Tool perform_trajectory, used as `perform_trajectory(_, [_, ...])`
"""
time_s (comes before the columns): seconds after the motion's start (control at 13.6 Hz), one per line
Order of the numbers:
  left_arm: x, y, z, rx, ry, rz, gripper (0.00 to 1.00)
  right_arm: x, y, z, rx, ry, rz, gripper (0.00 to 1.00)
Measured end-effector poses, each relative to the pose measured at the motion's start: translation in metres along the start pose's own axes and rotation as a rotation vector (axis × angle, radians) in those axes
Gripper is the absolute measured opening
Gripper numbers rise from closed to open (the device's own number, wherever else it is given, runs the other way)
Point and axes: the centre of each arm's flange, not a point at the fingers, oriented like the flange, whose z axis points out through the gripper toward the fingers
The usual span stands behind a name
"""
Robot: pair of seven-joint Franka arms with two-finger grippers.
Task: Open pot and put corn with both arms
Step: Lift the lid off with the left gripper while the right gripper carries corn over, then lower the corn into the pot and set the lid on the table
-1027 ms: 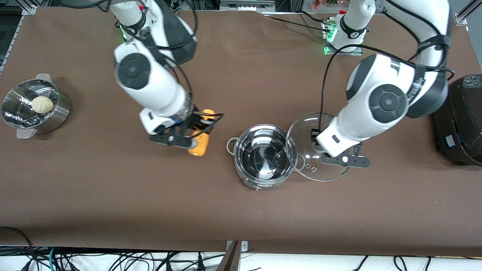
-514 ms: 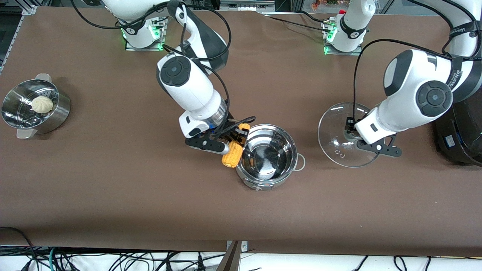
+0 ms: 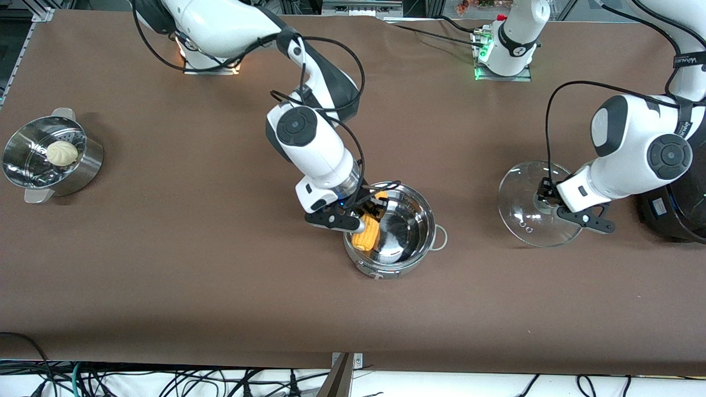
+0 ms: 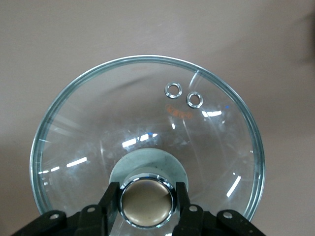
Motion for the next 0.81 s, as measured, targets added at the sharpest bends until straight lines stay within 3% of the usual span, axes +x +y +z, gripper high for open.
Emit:
perform_trajectory(0.44, [-0.009, -0.050, 0.073, 0.017, 0.037, 0.054, 0.51, -0.009, -0.003, 0.011, -0.070, 0.011, -0.259, 0.31])
perform_trajectory(0.81, [-0.002, -0.055, 0.115, 0.006, 0.053, 0.060, 0.51, -0.034, -0.013, 0.039, -0.063, 0.011, -0.317, 0.31])
